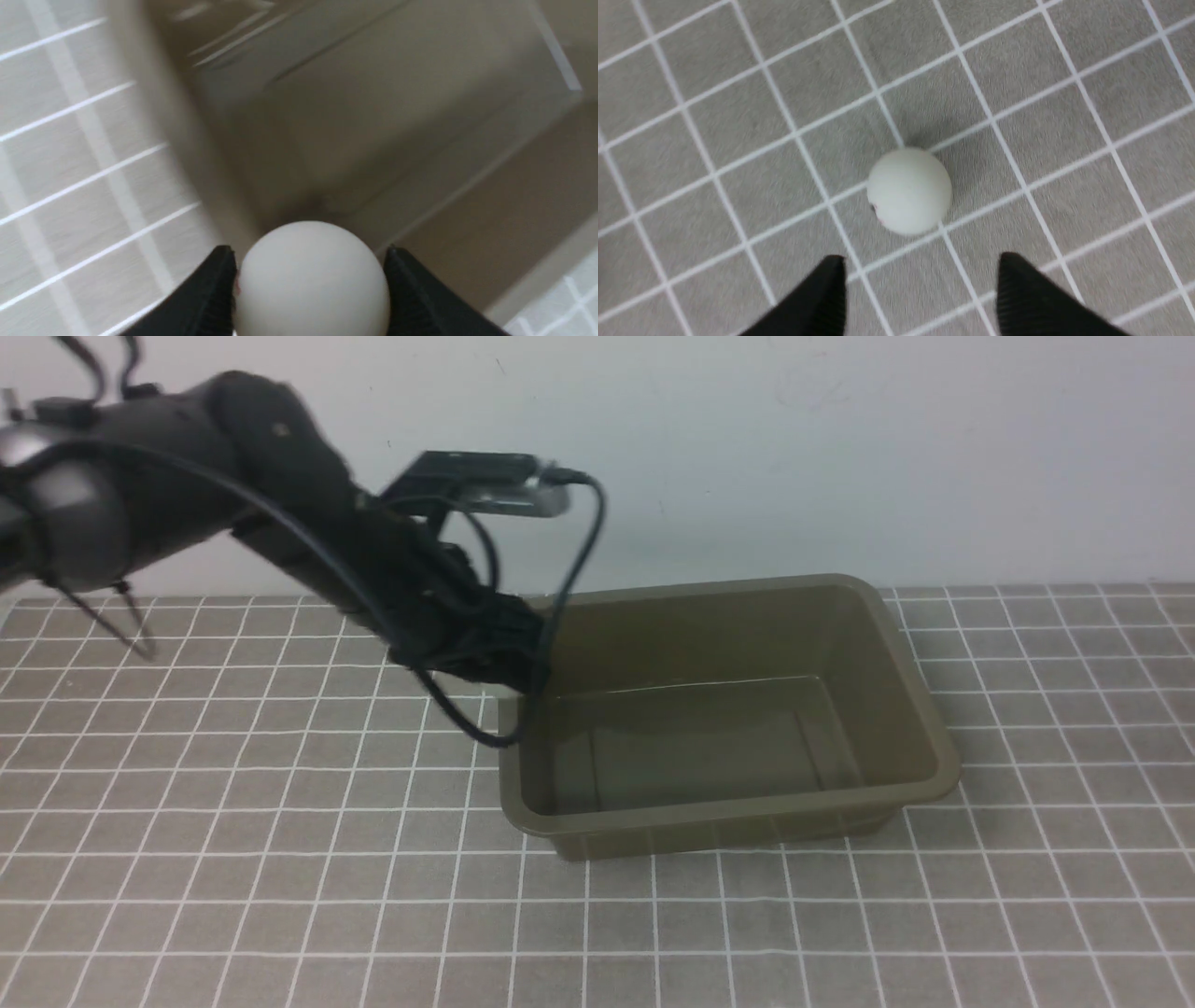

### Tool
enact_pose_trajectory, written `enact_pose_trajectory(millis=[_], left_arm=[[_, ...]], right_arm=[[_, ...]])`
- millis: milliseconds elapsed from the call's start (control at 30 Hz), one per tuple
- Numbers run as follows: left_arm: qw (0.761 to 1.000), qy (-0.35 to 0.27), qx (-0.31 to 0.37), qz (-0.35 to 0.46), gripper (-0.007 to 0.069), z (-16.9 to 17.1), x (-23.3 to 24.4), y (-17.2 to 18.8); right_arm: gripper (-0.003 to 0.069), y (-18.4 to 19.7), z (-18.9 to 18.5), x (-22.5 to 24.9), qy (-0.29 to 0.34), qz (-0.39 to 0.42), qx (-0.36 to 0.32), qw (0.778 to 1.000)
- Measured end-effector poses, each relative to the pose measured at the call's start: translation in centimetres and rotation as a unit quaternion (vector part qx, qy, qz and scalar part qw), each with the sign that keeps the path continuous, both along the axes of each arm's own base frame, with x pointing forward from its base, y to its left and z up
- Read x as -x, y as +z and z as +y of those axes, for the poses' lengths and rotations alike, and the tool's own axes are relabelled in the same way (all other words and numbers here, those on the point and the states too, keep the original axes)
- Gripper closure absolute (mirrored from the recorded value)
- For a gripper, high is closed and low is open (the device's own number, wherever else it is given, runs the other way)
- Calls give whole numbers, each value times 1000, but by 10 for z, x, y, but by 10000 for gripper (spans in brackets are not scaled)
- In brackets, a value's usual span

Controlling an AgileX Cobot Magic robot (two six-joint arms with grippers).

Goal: Put the table tennis balls into the box on the grey coffee tablecloth.
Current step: 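Drop the ball into the bin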

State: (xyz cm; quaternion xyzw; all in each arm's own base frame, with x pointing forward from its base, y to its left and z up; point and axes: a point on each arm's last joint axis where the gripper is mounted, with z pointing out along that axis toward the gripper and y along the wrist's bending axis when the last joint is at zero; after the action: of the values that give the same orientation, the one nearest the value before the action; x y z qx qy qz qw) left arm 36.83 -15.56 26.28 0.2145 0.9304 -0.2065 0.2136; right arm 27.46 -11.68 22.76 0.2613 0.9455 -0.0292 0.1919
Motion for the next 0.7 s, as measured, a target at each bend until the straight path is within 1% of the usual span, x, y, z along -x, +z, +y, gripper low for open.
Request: enact_pose_trajectory(millis=[33,67,100,133,167,200,333,400,500,533,567,600,633,700], left_arm=[[1000,-10,0,1,272,-10,-3,-3],[1000,-17,0,2,272,-17,-5,-7],[1000,-17,0,2,272,-17,-5,-7],[1000,-25,-2,5,272,-26,-11,-14],[1000,-26,-2,6,272,-27,-12,-16],[999,-30,-6,12,272,-33,-19,-25],[999,-31,-11,23,272,-38,-28,-42],[999,-33,-15,30,253,-40,-31,-50],[999,-36,-21,36,152,-39,-31,-54],[998,-36,-21,36,138,-39,-31,-54],[998,-35,-21,37,93,-39,-31,-53],[999,-34,-20,38,81,-39,-31,-52],[998,-31,-20,41,74,-38,-31,-51],[999,-25,-16,43,97,-36,-30,-43]], right_arm=[[198,-4,-3,-7,-1,6,-4,1000],[168,-10,-5,-14,-2,15,-9,1000],[168,-11,-6,-15,-2,16,-10,1000],[133,-21,-9,-23,-3,30,-19,999],[127,-25,-10,-25,-3,37,-22,999],[111,-35,-13,-32,-3,53,-29,998],[104,-50,-19,-40,-1,73,-22,997],[103,-54,-21,-42,-6,79,-14,997],[104,-60,-26,-44,-11,86,1,996],[104,-61,-26,-44,-12,87,1,996],[106,-67,-27,-45,-12,95,4,995],[111,-71,-28,-45,-13,101,3,995],[118,-75,-28,-45,-13,107,2,994],[155,-85,-29,-46,-11,120,-1,993]])
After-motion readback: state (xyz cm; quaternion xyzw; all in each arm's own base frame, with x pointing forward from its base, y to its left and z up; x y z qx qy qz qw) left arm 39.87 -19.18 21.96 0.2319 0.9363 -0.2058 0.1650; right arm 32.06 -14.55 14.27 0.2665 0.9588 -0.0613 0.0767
